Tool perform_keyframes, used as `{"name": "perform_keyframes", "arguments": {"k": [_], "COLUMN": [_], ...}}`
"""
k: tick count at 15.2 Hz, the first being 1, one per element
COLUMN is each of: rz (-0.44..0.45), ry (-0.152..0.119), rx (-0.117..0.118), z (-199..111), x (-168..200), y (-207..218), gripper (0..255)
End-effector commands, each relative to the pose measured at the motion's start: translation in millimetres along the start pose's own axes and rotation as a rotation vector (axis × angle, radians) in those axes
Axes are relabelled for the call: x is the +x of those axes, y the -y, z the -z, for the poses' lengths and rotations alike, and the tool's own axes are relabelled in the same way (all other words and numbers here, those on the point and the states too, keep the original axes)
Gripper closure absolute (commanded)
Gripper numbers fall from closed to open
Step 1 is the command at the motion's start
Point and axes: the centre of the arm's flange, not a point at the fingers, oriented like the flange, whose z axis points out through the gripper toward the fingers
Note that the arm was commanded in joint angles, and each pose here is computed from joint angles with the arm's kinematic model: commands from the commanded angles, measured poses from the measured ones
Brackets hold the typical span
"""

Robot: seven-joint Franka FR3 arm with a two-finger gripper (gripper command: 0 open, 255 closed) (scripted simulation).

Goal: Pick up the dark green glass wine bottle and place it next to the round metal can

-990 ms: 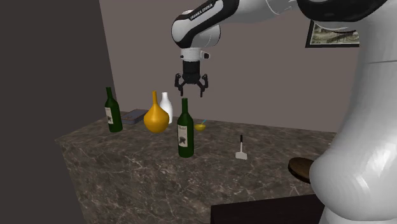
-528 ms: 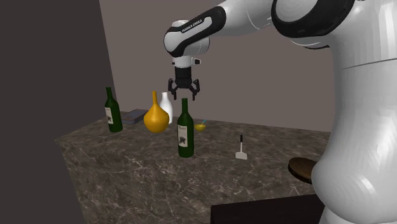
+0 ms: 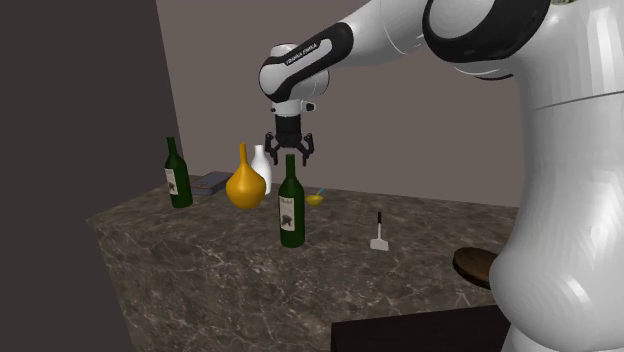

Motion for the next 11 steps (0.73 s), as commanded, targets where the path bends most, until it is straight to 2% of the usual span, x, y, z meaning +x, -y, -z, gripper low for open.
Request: {"name": "perform_keyframes", "arguments": {"k": [1,4,5,11], "rz": [0.000,0.000,0.000,0.000], "ry": [0.000,0.000,0.000,0.000], "rx": [0.000,0.000,0.000,0.000], "z": [-0.3,-0.2,-0.2,-0.2], "x": [0.1,0.1,0.1,0.1], "y": [-0.1,-0.1,-0.1,0.0], "gripper": [0,0,255,255]}}
